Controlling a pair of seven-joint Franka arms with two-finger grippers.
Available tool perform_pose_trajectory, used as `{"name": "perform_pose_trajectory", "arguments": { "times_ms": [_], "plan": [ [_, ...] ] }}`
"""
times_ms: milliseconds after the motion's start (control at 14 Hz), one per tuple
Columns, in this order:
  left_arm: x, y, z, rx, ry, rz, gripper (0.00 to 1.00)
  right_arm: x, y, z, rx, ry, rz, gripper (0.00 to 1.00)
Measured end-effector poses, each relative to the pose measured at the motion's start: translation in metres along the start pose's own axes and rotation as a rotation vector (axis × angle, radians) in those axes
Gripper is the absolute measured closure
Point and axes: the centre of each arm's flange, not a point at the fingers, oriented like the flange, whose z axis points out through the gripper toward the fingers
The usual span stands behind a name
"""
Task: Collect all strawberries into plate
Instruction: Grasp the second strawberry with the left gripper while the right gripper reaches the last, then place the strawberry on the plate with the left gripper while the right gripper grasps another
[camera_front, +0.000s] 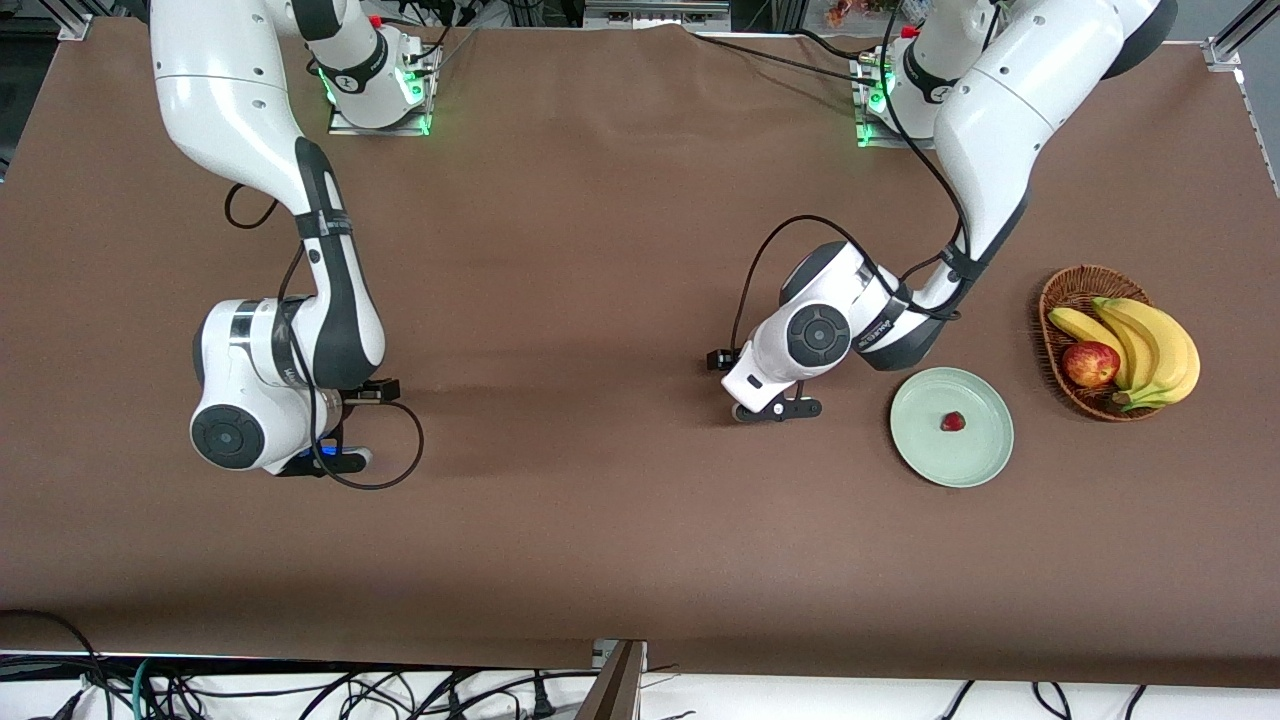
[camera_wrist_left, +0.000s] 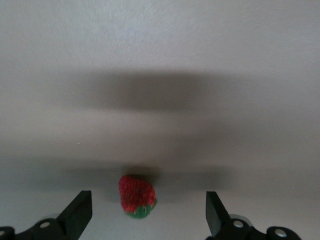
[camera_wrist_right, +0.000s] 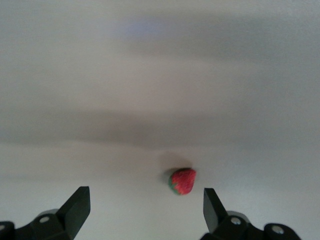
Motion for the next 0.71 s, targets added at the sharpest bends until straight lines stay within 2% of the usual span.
{"name": "perform_pose_trajectory", "arguments": {
  "times_ms": [143, 214, 357, 571, 643, 714],
  "plan": [
    [-0.003, -0.005, 0.011, -0.003, 0.0, -0.02, 0.0, -0.005, 0.008, 0.02, 0.004, 0.019, 0.008, 0.0],
    [-0.004, -0.006, 0.013, -0.002, -0.002, -0.024, 0.07, -0.009, 0.012, 0.03, 0.007, 0.032, 0.013, 0.0],
    [-0.005, -0.005, 0.014, -0.002, -0.002, -0.025, 0.29, -0.019, 0.021, 0.046, 0.014, 0.054, 0.022, 0.0],
    [-0.005, -0.005, 0.014, -0.003, -0.002, -0.027, 0.6, -0.034, 0.026, 0.061, 0.02, 0.054, 0.008, 0.0],
    [-0.004, -0.006, 0.014, -0.003, -0.001, -0.028, 0.68, -0.037, 0.027, 0.065, 0.021, 0.058, 0.007, 0.0],
    [-0.003, -0.007, 0.013, -0.004, 0.0, -0.03, 0.69, -0.04, 0.028, 0.069, 0.021, 0.069, 0.008, 0.0]
  ]
}}
